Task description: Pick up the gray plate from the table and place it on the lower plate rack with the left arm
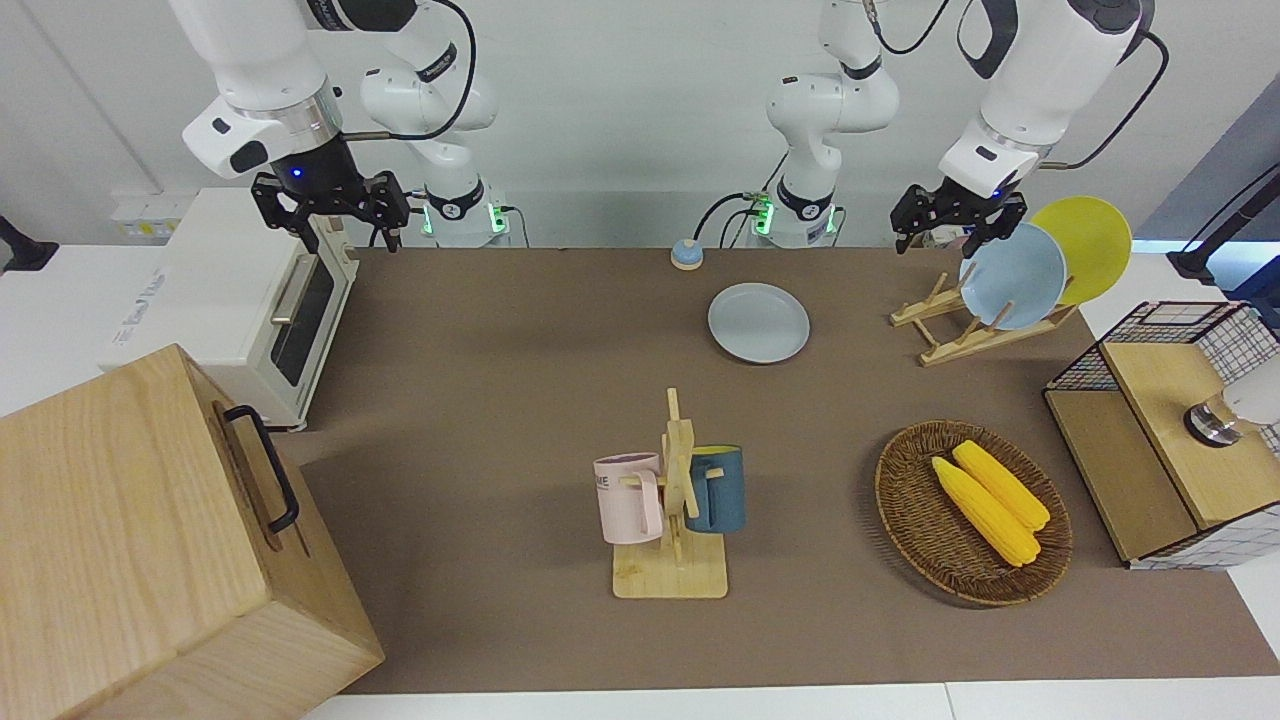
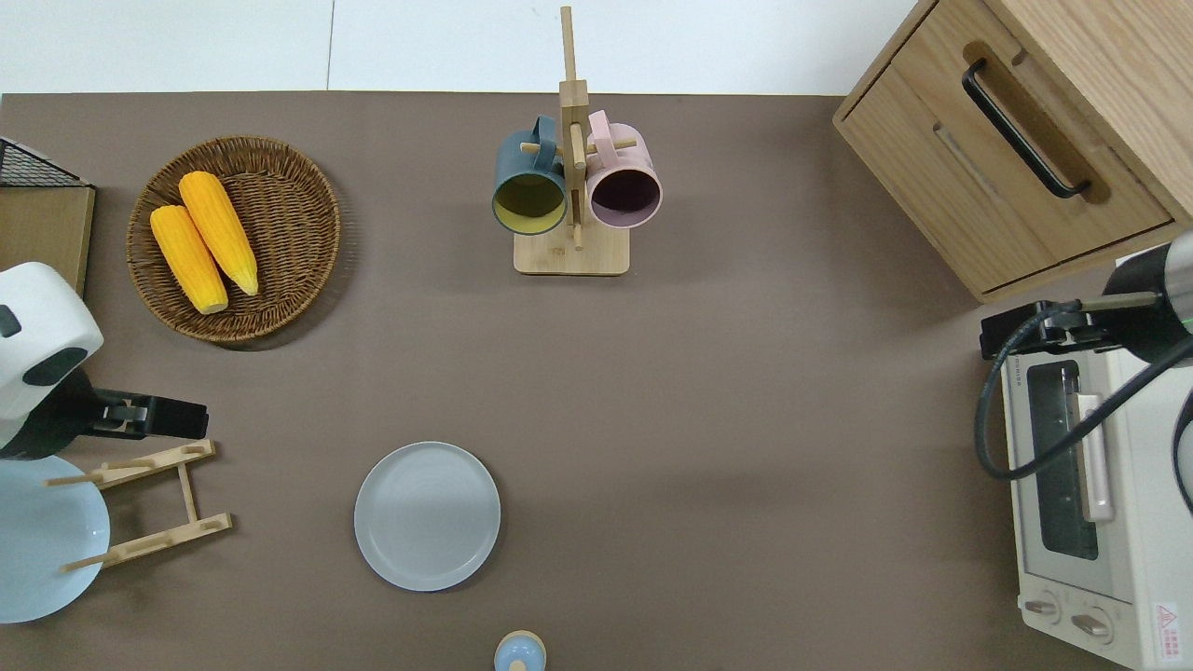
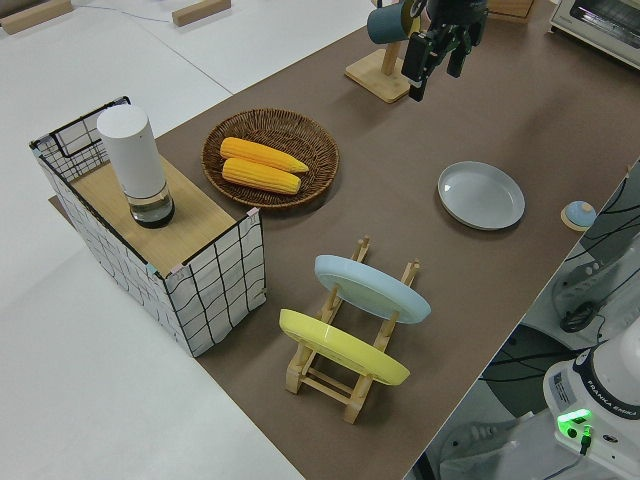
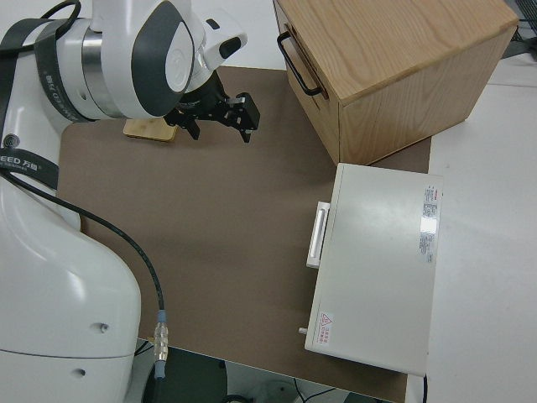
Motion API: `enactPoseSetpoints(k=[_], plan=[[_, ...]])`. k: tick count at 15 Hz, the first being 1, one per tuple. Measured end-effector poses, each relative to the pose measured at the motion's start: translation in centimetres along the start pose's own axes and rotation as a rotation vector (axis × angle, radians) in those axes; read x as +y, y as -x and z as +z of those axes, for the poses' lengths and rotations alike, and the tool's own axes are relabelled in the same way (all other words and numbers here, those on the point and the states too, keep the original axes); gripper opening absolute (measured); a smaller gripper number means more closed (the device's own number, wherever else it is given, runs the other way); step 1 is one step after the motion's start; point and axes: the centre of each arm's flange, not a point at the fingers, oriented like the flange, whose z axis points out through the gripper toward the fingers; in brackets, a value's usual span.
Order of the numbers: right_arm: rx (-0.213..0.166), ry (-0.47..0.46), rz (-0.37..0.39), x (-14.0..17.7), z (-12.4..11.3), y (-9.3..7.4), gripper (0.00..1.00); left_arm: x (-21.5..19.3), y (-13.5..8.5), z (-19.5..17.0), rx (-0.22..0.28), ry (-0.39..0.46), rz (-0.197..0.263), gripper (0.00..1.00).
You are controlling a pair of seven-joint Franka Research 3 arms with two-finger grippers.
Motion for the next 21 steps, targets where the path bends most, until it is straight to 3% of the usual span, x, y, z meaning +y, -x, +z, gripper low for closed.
enactPoseSetpoints(k=[16, 21], plan=[[0.0, 0.0, 0.0, 0.0, 0.0, 0.0, 0.99, 0.2, 0.3, -0.5, 0.011, 0.003, 0.002, 1.0], [0.0, 0.0, 0.0, 0.0, 0.0, 0.0, 0.99, 0.1, 0.1, 1.8, -0.037, 0.008, -0.002, 1.0]])
